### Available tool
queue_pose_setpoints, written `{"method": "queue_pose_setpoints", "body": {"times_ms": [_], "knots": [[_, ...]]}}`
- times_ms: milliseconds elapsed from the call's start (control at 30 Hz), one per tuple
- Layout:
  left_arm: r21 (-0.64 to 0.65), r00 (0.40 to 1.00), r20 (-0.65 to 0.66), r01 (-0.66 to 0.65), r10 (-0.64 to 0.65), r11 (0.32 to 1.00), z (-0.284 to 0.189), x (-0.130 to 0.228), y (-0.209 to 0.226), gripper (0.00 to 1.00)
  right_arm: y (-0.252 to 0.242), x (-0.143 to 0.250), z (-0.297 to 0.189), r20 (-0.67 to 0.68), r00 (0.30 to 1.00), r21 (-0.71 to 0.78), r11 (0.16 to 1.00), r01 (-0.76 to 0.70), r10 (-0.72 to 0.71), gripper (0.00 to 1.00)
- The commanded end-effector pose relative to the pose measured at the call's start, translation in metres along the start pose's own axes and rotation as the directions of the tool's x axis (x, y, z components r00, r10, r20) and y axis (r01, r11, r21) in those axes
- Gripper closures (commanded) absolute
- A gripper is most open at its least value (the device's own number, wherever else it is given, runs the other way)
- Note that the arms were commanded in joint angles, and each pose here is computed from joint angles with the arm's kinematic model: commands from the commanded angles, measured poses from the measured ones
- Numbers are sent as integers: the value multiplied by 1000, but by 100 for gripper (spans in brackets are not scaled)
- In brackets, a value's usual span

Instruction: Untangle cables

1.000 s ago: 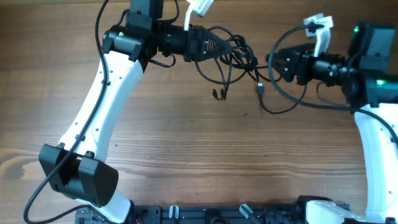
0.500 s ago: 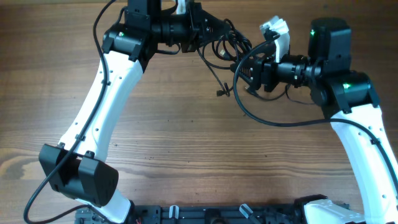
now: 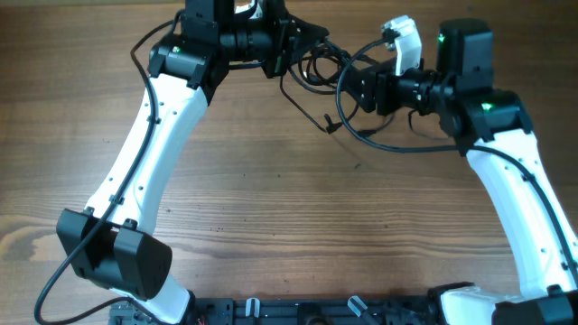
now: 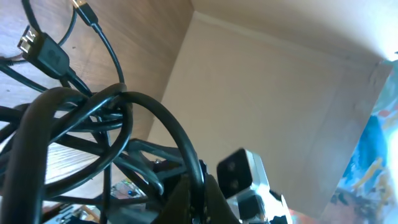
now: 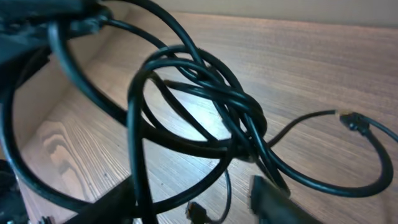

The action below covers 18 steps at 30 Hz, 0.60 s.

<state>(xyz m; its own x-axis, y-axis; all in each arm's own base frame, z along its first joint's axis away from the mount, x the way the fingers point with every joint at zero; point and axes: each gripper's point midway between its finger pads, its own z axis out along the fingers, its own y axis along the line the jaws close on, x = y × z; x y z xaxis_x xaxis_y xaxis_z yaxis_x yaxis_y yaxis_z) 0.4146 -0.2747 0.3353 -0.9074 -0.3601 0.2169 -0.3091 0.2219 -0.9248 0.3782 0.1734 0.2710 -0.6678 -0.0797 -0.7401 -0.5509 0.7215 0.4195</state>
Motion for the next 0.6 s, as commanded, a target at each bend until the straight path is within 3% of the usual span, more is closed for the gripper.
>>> {"method": "queue_pose_setpoints", "body": {"times_ms": [0, 33, 67, 133, 200, 300, 433, 567], "knots": [[28, 993, -46, -108, 109, 994, -5, 11, -8, 96, 1, -1, 6, -8, 999, -2, 999, 35, -35, 63], [37, 984, -65, -165, 167, 986, -5, 15, -9, 96, 1, -2, 6, -6, 999, -2, 999, 37, -37, 76], [49, 976, -90, -192, 196, 980, -5, 20, -9, 96, 1, -3, 5, -1, 999, 0, 999, 38, -38, 96], [80, 946, -129, -287, 296, 954, -6, 28, -11, 96, 1, -10, -8, 31, 999, 14, 999, 39, -39, 96], [123, 833, -119, -528, 541, 840, -7, 32, -11, 96, 5, -30, -48, 133, 991, 41, 999, 5, -11, 96], [97, 679, -104, -720, 727, 687, -6, 29, 4, 96, 12, -49, -110, 274, 961, 94, 995, 22, -47, 96], [-172, 575, -135, -816, 807, 552, -10, -2, 52, 96, 17, -59, -164, 386, 918, 175, 984, 27, -94, 96], [-303, 532, -206, -833, 821, 464, -20, -14, 81, 96, 38, -62, -166, 402, 914, 43, 998, 52, -65, 96]]}}
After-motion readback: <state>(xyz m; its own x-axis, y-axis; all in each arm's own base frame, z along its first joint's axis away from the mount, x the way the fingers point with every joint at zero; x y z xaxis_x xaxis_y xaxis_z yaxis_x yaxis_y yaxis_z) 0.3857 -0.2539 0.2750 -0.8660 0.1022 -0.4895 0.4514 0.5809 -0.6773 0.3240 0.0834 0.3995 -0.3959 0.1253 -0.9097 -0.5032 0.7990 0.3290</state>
